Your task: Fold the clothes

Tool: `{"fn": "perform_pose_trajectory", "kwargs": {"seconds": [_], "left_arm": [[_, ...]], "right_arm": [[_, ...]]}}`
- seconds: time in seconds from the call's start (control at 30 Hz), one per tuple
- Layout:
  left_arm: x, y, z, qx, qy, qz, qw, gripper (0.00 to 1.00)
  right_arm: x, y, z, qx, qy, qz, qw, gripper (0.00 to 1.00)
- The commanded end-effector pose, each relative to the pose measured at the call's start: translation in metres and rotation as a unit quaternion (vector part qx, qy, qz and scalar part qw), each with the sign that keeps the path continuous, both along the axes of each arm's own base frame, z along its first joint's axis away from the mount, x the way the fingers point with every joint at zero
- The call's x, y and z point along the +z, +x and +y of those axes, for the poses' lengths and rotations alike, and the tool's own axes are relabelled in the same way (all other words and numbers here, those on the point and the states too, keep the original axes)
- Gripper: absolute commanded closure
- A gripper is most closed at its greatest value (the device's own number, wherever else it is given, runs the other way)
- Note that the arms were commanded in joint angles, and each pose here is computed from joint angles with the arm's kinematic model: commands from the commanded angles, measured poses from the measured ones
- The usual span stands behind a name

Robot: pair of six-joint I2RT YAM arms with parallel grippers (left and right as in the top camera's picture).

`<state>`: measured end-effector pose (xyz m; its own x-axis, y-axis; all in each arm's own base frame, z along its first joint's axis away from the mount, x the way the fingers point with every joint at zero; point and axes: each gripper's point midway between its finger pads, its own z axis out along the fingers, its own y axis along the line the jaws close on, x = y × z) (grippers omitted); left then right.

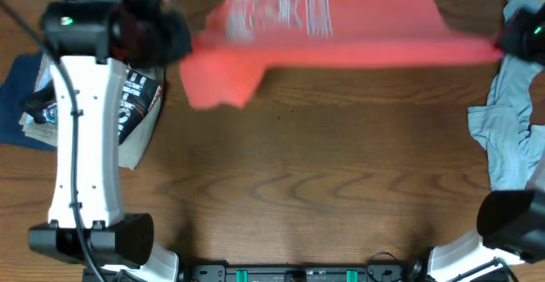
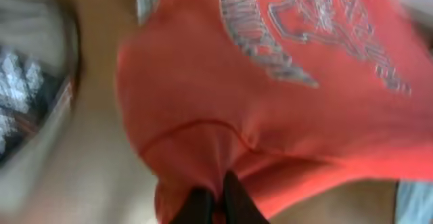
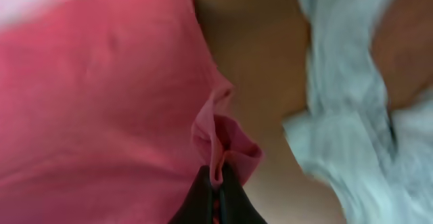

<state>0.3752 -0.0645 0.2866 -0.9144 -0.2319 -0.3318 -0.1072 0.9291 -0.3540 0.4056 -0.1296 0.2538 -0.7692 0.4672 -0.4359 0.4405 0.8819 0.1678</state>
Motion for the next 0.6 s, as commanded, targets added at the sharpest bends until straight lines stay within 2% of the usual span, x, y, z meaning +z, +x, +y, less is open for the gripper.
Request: {"fn": "perform_pose_trajectory", "kwargs": {"seconds": [0.0,0.1,0.3,0.43,0.57], "left_arm": [[-0.046,-0.027,-0.006,-0.032,0.012,0.089,0.995,0.94],[-0.092,-0.058,-0.014,-0.047,0.017,0.176,0.983,0.94],[-0.170,-0.128,-0.025,-0.080,0.036,0.319,0.944,0.94],[-0.196,-0.168,-0.024,-0.091,0.047,0.384,0.918,0.94],[-0.207,-0.186,-0.021,-0.091,0.050,0.412,0.905,0.94]], "right_arm": [[-0.053,-0.028,-0.019,-0.019,-0.040,0.106,0.993,0.99],[-0.094,-0.056,-0.015,-0.024,-0.030,0.177,0.983,0.99],[-0.159,-0.121,-0.009,-0.061,-0.010,0.303,0.951,0.99],[-0.185,-0.155,0.000,-0.074,0.011,0.356,0.931,0.99],[-0.197,-0.175,0.003,-0.085,0.022,0.384,0.919,0.99]]}}
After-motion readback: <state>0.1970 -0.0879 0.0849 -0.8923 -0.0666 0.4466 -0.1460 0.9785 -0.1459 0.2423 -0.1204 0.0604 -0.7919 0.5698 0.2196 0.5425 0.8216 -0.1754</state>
